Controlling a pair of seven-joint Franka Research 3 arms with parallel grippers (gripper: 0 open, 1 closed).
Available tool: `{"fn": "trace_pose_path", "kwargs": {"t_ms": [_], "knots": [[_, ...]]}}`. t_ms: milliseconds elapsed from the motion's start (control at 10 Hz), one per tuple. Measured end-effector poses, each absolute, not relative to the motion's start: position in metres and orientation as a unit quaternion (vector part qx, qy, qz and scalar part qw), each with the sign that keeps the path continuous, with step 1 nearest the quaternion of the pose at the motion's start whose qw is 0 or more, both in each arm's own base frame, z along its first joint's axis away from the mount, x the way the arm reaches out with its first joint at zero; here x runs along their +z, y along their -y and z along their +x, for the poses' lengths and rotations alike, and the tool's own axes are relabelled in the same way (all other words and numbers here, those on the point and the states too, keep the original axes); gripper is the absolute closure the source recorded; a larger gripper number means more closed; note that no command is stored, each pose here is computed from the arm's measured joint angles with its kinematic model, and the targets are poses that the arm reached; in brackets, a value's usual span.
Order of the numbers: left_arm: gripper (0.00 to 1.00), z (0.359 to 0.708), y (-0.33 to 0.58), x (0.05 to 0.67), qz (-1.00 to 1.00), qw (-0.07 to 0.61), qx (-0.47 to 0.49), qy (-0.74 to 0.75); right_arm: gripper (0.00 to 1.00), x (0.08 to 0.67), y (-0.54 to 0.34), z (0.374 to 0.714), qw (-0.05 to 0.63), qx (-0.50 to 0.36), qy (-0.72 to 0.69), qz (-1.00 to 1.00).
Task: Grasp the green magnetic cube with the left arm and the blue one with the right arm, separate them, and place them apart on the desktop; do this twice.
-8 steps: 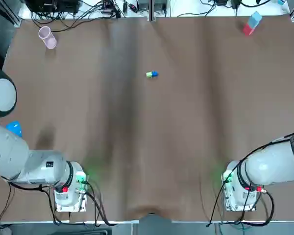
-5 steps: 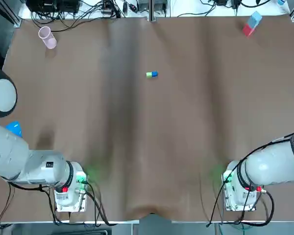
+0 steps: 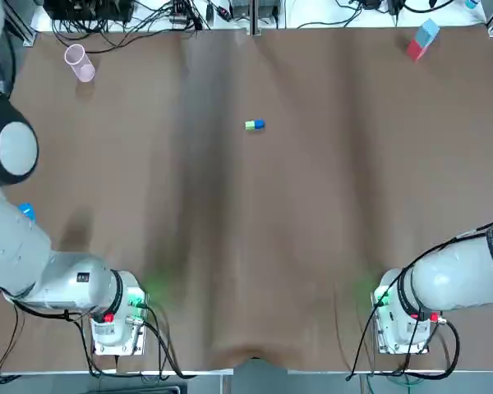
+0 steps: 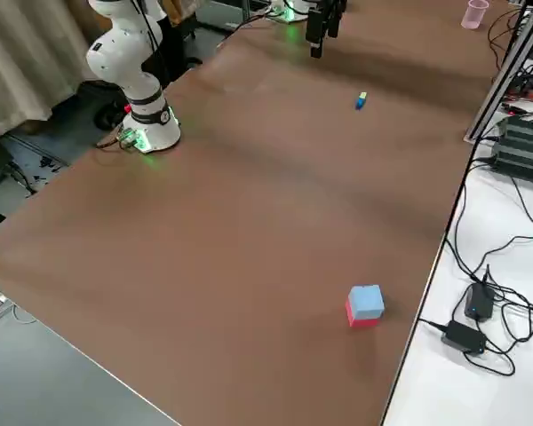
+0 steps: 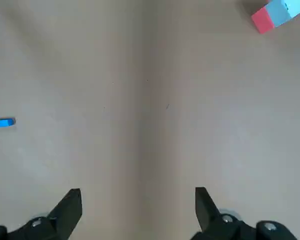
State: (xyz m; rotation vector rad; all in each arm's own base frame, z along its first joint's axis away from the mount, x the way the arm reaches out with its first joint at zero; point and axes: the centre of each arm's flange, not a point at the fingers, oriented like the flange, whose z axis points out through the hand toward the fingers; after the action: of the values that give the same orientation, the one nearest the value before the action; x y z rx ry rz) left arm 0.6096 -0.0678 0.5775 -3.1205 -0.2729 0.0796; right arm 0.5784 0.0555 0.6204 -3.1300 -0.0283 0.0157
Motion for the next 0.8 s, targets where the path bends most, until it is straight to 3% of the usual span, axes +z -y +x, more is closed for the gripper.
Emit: {"fn": "trace_pose_path", "kwargs": {"t_ms": [400, 800], "knots": [[0.00, 0.634, 0.189, 0.437, -0.958, 0.044, 0.087, 0.269, 0.00, 0.619, -0.055, 0.579, 0.006, 0.006, 0.008, -1.000], [0.00, 0.636, 0.264, 0.373, -0.880, 0.038, 0.069, 0.469, 0.01, 0.608, -0.083, 0.580, 0.005, 0.016, 0.023, -1.000]]}}
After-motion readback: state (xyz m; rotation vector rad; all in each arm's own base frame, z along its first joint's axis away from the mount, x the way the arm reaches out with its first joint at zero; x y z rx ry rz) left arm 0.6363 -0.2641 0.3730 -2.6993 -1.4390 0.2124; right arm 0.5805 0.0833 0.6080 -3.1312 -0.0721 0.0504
